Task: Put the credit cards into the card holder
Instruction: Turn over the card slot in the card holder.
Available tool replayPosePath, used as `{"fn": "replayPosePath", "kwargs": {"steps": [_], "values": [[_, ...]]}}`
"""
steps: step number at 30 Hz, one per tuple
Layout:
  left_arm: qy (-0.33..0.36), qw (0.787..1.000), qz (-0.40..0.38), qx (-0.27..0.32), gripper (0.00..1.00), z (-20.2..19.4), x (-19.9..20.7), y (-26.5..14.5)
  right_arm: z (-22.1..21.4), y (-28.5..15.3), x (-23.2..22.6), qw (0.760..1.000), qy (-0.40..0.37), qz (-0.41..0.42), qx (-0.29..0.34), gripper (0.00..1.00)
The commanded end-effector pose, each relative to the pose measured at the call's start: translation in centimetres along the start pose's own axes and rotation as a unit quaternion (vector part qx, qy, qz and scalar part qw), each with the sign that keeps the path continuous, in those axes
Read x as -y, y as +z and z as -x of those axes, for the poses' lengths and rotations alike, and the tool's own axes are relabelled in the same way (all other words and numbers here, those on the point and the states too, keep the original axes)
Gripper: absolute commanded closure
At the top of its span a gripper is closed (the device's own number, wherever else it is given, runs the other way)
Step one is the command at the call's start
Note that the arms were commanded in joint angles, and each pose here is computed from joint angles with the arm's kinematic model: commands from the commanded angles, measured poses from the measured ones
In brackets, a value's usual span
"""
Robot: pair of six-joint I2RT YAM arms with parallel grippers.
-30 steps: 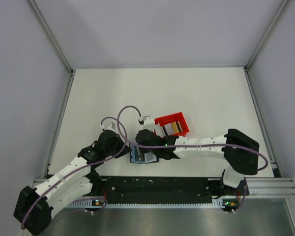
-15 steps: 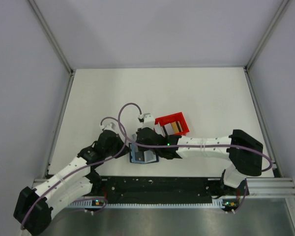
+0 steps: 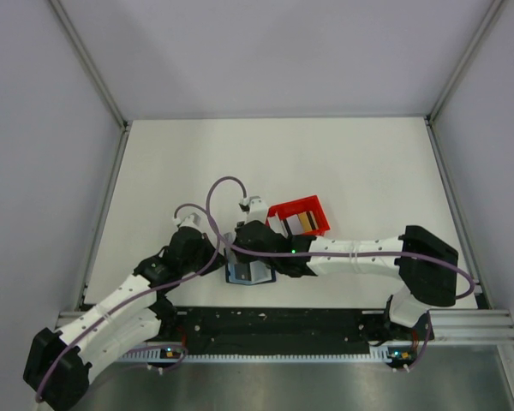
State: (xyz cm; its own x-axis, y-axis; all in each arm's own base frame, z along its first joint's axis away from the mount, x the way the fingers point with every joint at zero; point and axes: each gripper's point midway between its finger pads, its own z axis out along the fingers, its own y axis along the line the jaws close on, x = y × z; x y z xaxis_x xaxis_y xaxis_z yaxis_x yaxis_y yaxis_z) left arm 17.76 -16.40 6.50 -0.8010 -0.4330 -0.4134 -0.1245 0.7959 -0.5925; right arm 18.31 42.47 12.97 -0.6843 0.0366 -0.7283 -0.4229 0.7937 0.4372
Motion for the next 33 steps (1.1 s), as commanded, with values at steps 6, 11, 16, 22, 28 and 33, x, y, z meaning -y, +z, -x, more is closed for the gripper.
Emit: {"fn": "replayPosePath", "kwargs": {"steps": [6,11,16,22,28,33], "values": [[0.001,1.000,-0.016,0.021,1.00,1.0,1.1,-0.4,0.4,-0.5,-1.0,1.000,0.017,0.013,0.015,1.00],[0.001,1.000,-0.013,0.020,1.00,0.9,0.8,-0.4,0.5,-0.8,-0.4,1.000,0.017,0.005,0.022,1.00],[0.000,1.000,-0.014,0.020,1.00,0.9,0.9,-0.4,0.4,-0.7,-0.2,1.000,0.019,0.002,0.021,1.00],[0.000,1.000,-0.014,0.020,1.00,0.9,0.9,-0.4,0.1,-0.4,-0.7,1.000,0.018,0.011,0.014,1.00],[0.000,1.000,-0.014,0.020,1.00,0.9,0.8,-0.4,-0.7,0.1,-0.5,1.000,0.016,0.008,0.004,1.00],[0.000,1.000,-0.016,0.020,1.00,0.8,0.9,-0.4,-0.6,0.2,-0.6,1.000,0.016,0.010,0.006,1.00]]}}
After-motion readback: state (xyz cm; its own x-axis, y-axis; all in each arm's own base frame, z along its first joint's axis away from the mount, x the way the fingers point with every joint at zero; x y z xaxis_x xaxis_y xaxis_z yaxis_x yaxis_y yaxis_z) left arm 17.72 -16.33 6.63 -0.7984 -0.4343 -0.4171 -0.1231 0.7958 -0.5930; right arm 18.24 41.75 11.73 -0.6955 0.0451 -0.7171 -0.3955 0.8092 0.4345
